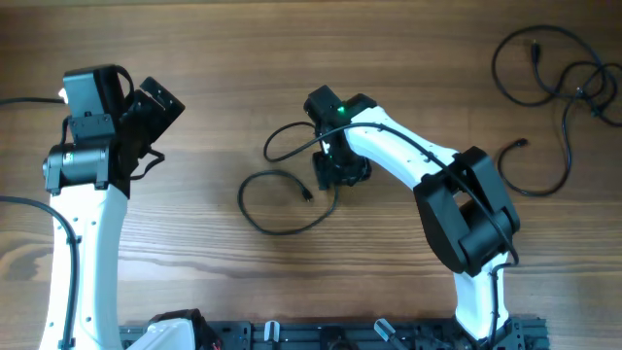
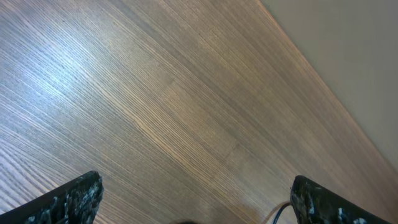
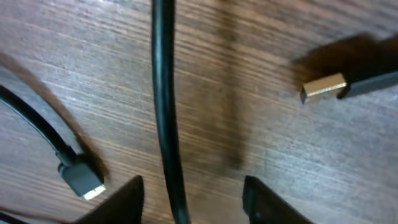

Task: Untangle cables
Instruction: 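Carry the last cable to the right corner pile and release it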

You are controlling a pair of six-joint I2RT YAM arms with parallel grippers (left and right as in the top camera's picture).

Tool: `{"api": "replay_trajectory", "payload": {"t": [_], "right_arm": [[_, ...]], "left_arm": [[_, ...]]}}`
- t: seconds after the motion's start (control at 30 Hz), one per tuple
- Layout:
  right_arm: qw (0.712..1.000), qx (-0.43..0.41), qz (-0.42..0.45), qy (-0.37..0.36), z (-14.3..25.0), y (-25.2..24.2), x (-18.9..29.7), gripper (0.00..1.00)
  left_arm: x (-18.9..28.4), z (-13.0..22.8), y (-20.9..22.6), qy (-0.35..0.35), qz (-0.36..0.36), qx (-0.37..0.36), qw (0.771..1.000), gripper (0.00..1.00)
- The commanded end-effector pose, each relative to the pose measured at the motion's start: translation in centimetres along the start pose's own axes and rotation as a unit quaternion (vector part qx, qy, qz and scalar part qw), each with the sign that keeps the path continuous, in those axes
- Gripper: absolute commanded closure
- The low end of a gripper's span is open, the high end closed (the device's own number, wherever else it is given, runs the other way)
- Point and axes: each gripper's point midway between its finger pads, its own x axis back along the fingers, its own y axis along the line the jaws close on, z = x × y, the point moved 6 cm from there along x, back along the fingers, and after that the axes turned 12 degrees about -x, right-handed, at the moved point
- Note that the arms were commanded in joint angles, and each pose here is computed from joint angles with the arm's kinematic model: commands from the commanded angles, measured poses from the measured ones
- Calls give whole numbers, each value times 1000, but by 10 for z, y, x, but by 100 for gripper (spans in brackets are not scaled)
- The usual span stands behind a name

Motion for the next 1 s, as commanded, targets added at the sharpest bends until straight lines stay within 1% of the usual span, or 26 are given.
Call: {"api": "replay_trajectory", "payload": {"t": [0.0,0.03,0.07,0.13,0.17,0.3,0.37,0.5,0.57,0.63,0.67,0.7,0.8,0.87,0.97], "right_arm": [[1000,2,-7,-19,-2,2,8,73],[1000,3,-12,-19,-3,3,8,74],[1000,3,-15,-20,-3,4,8,77],[1000,3,-16,-21,-4,4,8,88],[1000,3,-16,-22,-4,4,8,96],[999,2,-25,-37,-12,7,21,96],[998,4,-36,-59,-21,6,44,96],[987,-17,-69,-141,-49,-18,132,96],[980,-35,-78,-178,-58,-40,172,96],[971,-68,-73,-218,-68,-75,217,96],[967,-80,-71,-232,-70,-88,230,96],[958,-107,-67,-257,-74,-111,251,96],[936,-174,-59,-299,-74,-170,291,96],[921,-225,-50,-314,-70,-203,304,96],[888,-328,-11,-322,-57,-267,313,96]], "left_arm": [[-2,-2,4,-3,-11,-7,1000,1],[-2,-2,5,-3,-12,-8,1000,1],[-2,-2,5,-3,-12,-7,1000,1],[-2,-2,5,-3,-12,-7,1000,1],[-2,-2,5,-3,-12,-7,1000,1],[-2,-2,5,-2,-12,-7,1000,1],[-2,-2,5,-2,-12,-7,1000,1],[-2,-2,5,-2,-12,-7,1000,1],[-2,-2,5,-2,-12,-7,1000,1],[-2,-2,5,-2,-12,-7,1000,1],[-2,-2,5,-2,-12,-7,1000,1],[-2,-2,5,-2,-12,-7,1000,1],[-2,-2,5,-2,-12,-7,1000,1],[-2,-2,5,-2,-12,-7,1000,1],[-2,-2,5,-2,-12,-7,1000,1]]}}
